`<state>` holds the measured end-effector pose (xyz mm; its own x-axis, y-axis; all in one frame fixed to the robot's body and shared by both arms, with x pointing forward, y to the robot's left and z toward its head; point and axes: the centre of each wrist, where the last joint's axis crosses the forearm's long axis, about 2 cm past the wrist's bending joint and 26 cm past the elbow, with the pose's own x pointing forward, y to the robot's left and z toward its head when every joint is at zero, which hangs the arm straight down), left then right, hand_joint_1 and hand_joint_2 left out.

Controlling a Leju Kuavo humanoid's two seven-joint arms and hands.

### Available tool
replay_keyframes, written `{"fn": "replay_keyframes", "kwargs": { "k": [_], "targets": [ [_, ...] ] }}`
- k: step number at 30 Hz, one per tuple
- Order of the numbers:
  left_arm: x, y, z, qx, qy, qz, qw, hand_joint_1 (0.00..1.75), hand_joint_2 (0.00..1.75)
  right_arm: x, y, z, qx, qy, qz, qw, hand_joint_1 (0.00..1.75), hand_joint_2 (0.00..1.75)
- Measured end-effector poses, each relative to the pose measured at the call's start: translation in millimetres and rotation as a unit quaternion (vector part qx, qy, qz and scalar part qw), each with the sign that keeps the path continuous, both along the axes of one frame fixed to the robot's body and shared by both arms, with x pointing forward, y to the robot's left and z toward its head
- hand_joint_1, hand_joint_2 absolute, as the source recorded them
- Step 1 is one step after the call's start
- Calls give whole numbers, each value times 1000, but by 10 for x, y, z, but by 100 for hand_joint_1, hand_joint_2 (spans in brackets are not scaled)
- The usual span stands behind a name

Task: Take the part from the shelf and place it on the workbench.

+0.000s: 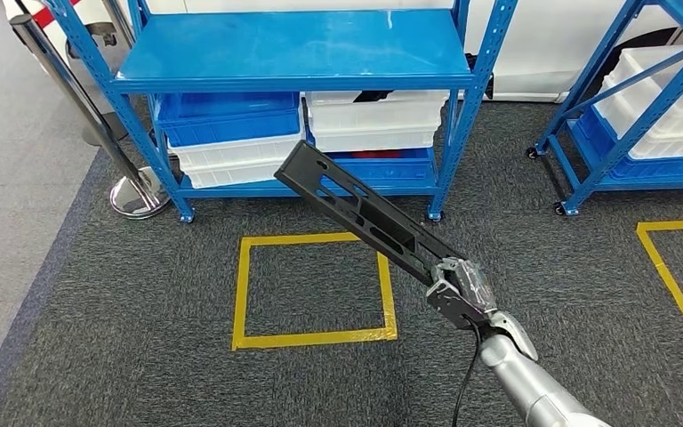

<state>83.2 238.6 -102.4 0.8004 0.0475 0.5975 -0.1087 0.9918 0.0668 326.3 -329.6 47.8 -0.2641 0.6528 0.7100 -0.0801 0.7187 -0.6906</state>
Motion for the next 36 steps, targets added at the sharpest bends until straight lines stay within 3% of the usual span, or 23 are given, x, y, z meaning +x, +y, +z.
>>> {"fn": "replay_keyframes", "kwargs": {
  "k": [12, 36],
  "targets": [
    [12, -54, 8, -7, 1, -2, 1000, 0, 175, -225, -228, -143, -3, 38, -21, 999, 164, 0],
    [19, -31, 7, -5, 1, -1, 1000, 0, 175, -242, -235, -118, -7, 42, -11, 999, 164, 0]
  ]
}}
